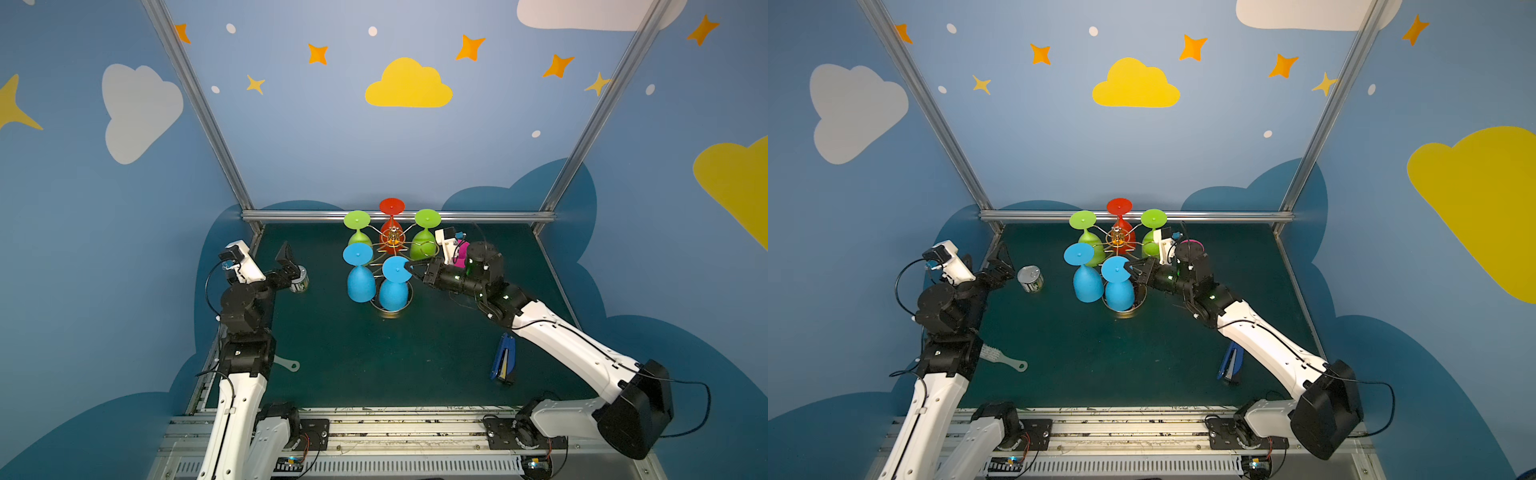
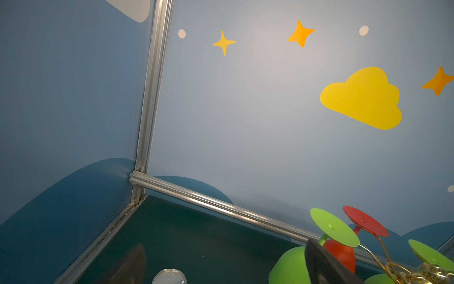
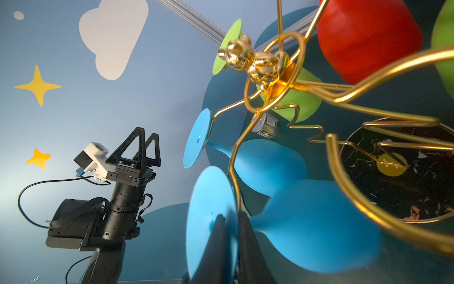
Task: Take the wine glass off the wine glass rack
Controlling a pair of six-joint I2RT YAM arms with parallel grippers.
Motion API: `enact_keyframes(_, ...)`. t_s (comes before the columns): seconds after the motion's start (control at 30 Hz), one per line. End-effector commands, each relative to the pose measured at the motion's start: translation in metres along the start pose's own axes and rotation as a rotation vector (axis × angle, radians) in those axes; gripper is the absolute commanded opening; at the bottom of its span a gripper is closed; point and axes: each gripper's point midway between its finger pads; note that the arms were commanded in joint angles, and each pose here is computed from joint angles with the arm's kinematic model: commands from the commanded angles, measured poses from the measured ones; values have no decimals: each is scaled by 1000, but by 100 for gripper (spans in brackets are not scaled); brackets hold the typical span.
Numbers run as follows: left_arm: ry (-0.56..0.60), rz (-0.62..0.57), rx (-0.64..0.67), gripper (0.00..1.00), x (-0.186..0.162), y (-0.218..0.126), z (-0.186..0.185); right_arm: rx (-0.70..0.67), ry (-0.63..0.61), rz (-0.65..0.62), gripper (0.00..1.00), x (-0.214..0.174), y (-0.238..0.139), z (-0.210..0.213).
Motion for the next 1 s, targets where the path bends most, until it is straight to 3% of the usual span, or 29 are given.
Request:
enact_keyframes(0.0,5,-18,-2,99,5,-3,0,45,-21,-7,8,3,-2,17)
enact_keyframes(0.27,6,-18,-1,99,5,-3,0,79,-14,-24,0,6,-10,28)
enact_keyframes(0.97,2,-22,-3,99,6,-3,-1,156,-53,-55,0,26,-18,66)
Point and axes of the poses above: each gripper's point midway between its finger pads, its own y axis out along the fingers, its own z axis along the line the jaws close on, x = y × z, and after that the axes turned 2 degrees about y, right-handed
